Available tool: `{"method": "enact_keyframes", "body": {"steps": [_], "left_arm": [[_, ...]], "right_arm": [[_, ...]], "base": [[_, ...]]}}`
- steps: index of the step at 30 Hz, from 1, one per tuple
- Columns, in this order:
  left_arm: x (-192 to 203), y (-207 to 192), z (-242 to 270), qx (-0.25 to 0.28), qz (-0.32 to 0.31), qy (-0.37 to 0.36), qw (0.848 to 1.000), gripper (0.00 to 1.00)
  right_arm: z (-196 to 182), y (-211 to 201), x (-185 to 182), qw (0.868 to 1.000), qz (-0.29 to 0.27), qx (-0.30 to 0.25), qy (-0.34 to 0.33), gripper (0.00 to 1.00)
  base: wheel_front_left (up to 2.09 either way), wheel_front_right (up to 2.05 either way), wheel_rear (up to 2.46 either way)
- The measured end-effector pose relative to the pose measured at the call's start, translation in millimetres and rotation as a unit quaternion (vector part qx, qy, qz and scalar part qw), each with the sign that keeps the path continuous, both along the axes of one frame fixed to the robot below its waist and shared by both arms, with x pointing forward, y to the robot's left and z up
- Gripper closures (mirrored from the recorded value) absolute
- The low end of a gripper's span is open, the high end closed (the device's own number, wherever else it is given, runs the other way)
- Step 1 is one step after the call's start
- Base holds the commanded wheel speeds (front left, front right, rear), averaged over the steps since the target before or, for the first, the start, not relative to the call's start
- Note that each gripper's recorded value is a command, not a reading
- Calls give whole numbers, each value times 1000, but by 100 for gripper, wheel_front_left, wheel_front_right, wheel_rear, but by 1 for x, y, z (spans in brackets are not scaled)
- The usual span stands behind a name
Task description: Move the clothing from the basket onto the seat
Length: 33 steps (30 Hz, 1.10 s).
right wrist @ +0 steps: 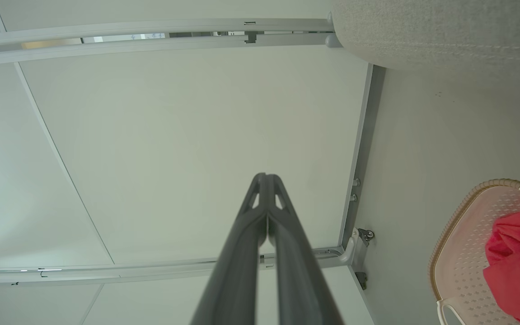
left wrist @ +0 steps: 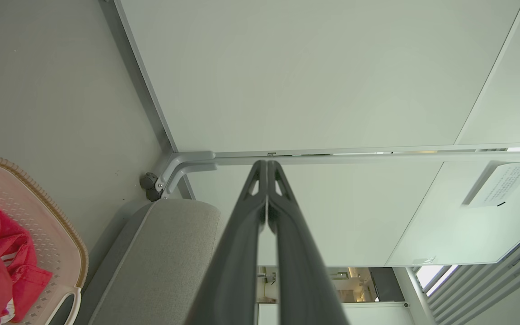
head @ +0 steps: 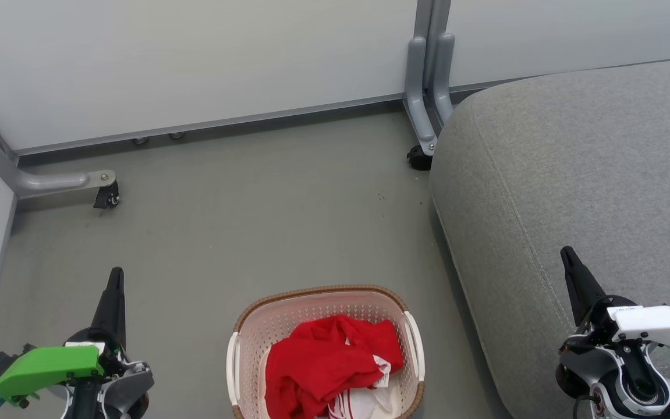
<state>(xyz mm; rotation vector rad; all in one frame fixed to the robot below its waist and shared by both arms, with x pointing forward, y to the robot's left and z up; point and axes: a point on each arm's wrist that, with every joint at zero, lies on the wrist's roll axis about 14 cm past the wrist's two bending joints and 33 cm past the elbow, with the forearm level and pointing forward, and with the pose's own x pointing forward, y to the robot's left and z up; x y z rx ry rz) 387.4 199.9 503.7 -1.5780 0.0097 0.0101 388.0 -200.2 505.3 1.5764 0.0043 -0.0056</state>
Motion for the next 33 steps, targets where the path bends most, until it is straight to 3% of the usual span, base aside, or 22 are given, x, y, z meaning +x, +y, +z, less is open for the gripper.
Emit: {"method": "enact_keyframes", "body": {"steps": [17,18,27,33], "left_arm": [[0,0,0,0,0,0,1000,100],[0,0,-1,0,0,2,1000,0],[-9,-4,-18,1,3,28,1000,0],[-11,-3,-19,57,6,30,998,0]], "right_arm": [[0,0,0,1000,0,0,0,100],[-1,0,0,1000,0,1,2,0],[-23,5,-11,999,-2,-10,35,0],[-22,3,-11,997,-6,-73,36,0]], "base": [[0,0,0],[0,0,0],[0,0,0],[0,0,0]]}}
